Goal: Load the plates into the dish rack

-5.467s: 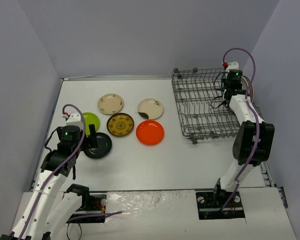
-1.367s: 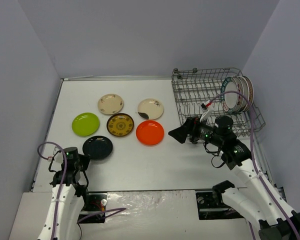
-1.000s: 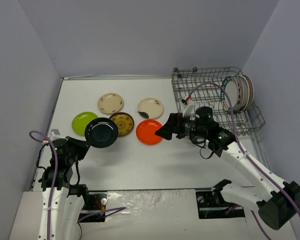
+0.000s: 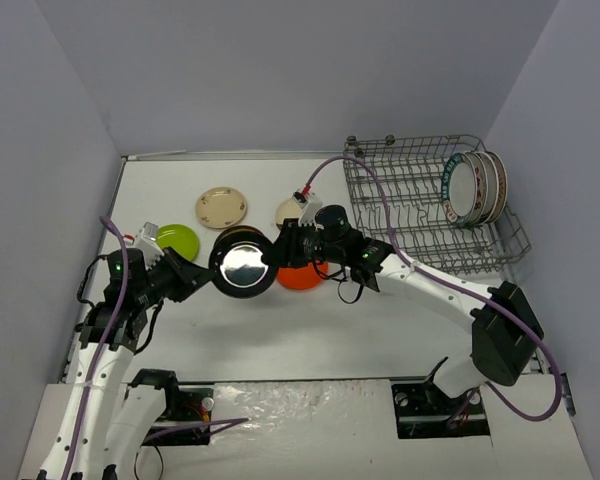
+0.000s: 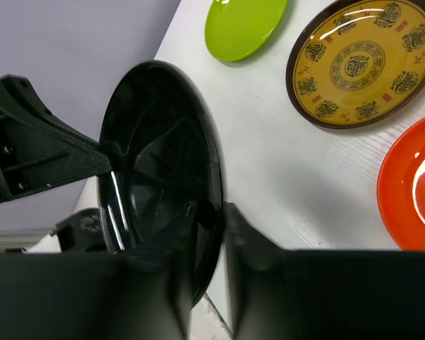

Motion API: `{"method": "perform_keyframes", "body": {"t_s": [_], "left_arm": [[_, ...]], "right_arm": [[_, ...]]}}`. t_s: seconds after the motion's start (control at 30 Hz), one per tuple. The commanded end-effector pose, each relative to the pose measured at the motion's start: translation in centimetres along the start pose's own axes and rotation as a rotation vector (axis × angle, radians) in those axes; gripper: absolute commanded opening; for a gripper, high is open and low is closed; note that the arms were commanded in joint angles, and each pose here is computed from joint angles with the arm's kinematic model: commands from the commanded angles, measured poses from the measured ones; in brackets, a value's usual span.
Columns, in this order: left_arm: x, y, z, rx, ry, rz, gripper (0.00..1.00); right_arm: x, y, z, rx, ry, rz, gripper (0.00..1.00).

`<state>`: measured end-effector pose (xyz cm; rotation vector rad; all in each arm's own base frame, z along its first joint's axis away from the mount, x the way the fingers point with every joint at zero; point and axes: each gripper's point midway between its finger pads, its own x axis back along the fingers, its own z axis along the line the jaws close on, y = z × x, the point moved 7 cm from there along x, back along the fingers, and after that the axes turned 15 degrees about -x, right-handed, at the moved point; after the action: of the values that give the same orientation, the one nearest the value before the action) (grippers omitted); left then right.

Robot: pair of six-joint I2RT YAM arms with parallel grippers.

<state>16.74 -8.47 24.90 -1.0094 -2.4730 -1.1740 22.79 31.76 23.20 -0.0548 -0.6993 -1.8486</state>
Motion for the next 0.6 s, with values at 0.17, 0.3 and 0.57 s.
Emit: {"method": "perform_keyframes", "body": {"t_s": [0.17, 0.3, 0.57], "left_arm": [[-0.2, 1.4, -0.3, -0.119, 0.002, -0.050, 0.40], [0.1, 1.0, 1.2, -0.165, 0.118, -0.031, 0.79], [1.9, 2.2, 3.7, -0.393, 0.380, -0.021, 0.97]], "right_arm": [[2.5, 3.1, 1.9, 0.120, -0.023, -0.187, 0.00], [4.9, 4.6, -0.1, 0.170, -0.164, -0.266, 0.00], [16.0, 12.4, -4.6, 0.397, -0.622, -0.555, 0.00]]}}
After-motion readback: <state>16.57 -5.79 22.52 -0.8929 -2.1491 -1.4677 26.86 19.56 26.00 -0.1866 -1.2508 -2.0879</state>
